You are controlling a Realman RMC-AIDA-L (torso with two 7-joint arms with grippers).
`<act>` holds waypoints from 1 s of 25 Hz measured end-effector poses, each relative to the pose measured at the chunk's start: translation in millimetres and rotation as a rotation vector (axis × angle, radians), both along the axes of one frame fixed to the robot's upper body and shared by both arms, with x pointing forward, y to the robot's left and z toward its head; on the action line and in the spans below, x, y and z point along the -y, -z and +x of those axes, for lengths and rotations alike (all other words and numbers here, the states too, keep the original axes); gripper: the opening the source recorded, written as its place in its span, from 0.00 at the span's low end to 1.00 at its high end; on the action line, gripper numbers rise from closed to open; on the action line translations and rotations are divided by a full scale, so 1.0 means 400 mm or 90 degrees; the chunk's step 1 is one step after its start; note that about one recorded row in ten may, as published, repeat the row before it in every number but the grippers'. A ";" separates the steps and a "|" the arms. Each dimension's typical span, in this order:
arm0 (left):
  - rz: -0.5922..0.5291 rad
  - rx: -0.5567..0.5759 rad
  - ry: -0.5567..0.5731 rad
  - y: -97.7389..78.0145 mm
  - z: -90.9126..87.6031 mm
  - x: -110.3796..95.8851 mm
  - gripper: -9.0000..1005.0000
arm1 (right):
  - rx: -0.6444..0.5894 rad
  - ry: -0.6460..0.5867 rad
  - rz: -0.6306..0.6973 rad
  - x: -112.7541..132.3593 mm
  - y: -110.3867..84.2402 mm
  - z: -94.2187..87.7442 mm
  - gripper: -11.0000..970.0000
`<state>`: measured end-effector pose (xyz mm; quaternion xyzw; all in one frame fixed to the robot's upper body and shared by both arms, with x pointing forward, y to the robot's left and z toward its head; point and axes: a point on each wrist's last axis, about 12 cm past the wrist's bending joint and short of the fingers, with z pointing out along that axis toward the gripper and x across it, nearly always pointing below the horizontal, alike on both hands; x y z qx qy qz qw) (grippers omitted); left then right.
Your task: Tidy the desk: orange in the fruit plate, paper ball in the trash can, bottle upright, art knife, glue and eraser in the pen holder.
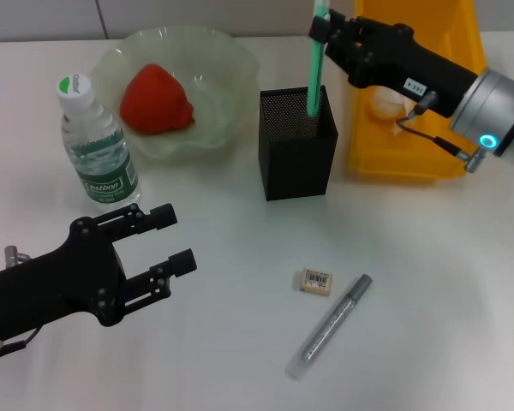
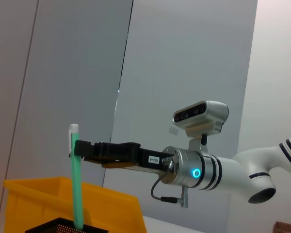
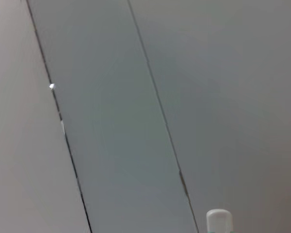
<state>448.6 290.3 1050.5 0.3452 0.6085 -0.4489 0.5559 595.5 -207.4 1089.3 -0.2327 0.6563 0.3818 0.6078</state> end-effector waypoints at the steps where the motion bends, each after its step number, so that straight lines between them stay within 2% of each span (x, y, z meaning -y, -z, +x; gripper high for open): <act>1: 0.000 0.000 0.000 0.000 0.000 0.000 0.64 | 0.000 0.000 0.000 0.000 0.000 0.000 0.31; 10: -0.004 -0.006 -0.001 0.004 -0.005 0.002 0.64 | 0.025 -0.003 -0.067 -0.015 0.017 0.002 0.31; 25: -0.004 -0.007 0.001 0.005 -0.006 0.003 0.64 | 0.016 -0.003 -0.100 -0.018 0.030 0.005 0.33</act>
